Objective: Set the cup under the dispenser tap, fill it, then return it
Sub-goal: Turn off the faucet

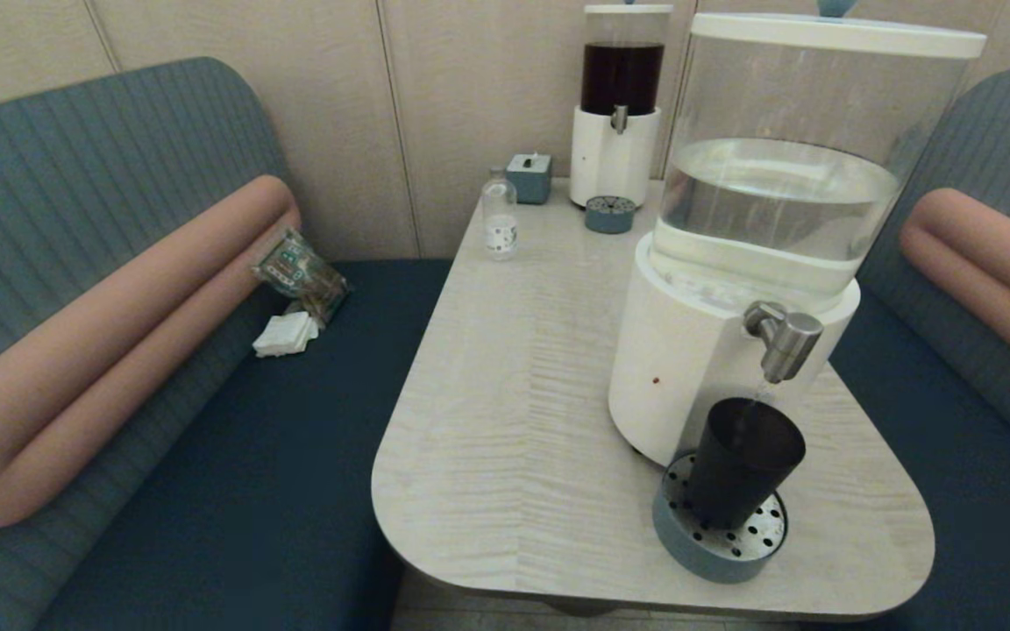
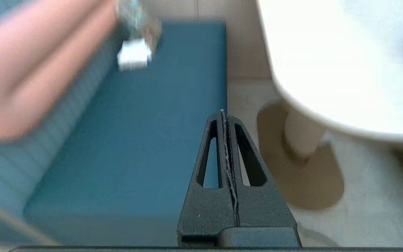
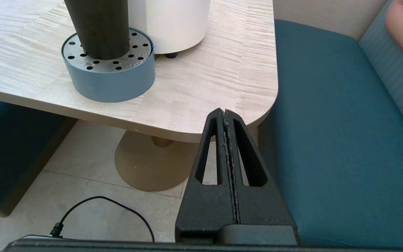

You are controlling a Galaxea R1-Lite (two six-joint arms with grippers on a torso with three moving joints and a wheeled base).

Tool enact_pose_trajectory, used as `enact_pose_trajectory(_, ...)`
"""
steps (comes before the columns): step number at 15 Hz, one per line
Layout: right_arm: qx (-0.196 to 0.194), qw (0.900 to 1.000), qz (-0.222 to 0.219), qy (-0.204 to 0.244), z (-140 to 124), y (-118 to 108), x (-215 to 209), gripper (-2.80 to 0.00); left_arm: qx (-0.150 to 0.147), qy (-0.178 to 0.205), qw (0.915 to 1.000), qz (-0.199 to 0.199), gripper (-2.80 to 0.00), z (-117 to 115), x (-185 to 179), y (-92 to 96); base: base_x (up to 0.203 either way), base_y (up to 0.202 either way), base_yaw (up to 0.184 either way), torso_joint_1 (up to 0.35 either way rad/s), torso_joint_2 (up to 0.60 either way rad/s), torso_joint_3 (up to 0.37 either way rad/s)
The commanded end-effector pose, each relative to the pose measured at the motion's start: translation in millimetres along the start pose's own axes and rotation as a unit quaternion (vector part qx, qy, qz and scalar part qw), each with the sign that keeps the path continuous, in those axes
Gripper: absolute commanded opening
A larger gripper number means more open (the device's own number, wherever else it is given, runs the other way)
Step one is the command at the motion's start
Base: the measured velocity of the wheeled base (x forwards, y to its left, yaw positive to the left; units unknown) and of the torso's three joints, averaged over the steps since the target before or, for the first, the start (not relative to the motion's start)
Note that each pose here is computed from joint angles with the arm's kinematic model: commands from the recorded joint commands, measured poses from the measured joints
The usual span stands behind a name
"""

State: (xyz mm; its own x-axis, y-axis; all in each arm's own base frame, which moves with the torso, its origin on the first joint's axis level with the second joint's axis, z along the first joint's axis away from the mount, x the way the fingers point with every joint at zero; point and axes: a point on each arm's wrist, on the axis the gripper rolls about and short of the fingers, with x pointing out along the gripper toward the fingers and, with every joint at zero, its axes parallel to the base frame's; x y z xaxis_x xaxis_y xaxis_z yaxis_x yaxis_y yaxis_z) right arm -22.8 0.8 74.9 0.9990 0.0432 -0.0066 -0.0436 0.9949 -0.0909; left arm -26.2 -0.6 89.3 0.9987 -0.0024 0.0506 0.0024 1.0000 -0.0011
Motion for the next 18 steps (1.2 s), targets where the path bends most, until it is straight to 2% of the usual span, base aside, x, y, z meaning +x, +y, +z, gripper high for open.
enact_pose_trajectory(1,0.0,1.0,0.001,0.0,-0.3,0.0,0.1,-2.8,0.001,-0.046,0.9989,-0.01,-2.8,42.1,-6.8,-0.6,0.0,0.0,0.0,0.0,0.0,0.0)
enact_pose_trajectory(2,0.0,1.0,0.001,-0.001,0.0,0.0,-0.1,-2.8,-0.002,-0.07,0.9973,-0.022,-2.8,77.4,-8.6,-1.2,0.0,0.0,0.0,0.0,0.0,0.0)
enact_pose_trajectory(3,0.0,1.0,0.001,0.0,-0.4,0.1,0.0,-2.8,-0.011,-0.079,0.9962,-0.036,-2.8,108.1,-5.0,-1.8,0.0,0.0,0.0,0.0,0.0,0.0)
enact_pose_trajectory(5,0.0,1.0,0.001,0.0,-0.5,0.1,0.0,-2.8,-0.036,-0.063,0.9933,-0.09,-2.8,154.0,16.5,-3.9,0.0,0.0,0.0,0.0,0.0,0.0)
enact_pose_trajectory(7,0.0,1.0,0.001,0.0,-0.4,0.1,0.0,-2.8,-0.052,-0.034,0.9881,-0.141,-2.8,181.1,45.7,-5.9,0.0,0.0,0.0,0.0,0.0,0.0)
enact_pose_trajectory(10,0.0,1.0,0.001,-0.001,0.0,0.0,-0.1,-2.8,-0.066,0.007,0.9763,-0.206,-2.8,203.9,89.2,-8.3,0.0,0.0,0.0,0.0,0.0,0.0)
enact_pose_trajectory(14,0.0,1.0,0.001,0.0,-0.5,0.1,0.0,-2.8,-0.081,0.057,0.9478,-0.303,-2.8,219.5,143.3,-11.7,0.0,0.0,0.0,0.0,0.0,0.0)
enact_pose_trajectory(15,0.0,1.0,0.001,0.0,-0.5,0.1,0.0,-2.8,-0.085,0.065,0.9363,-0.334,-2.8,224.7,156.3,-12.9,0.0,0.0,0.0,0.0,0.0,0.0)
enact_pose_trajectory(18,0.0,1.0,0.001,0.0,-0.5,0.1,0.0,-2.8,-0.094,0.101,0.8906,-0.433,-2.8,228.3,183.7,-26.9,0.0,0.0,0.0,0.0,0.0,0.0)
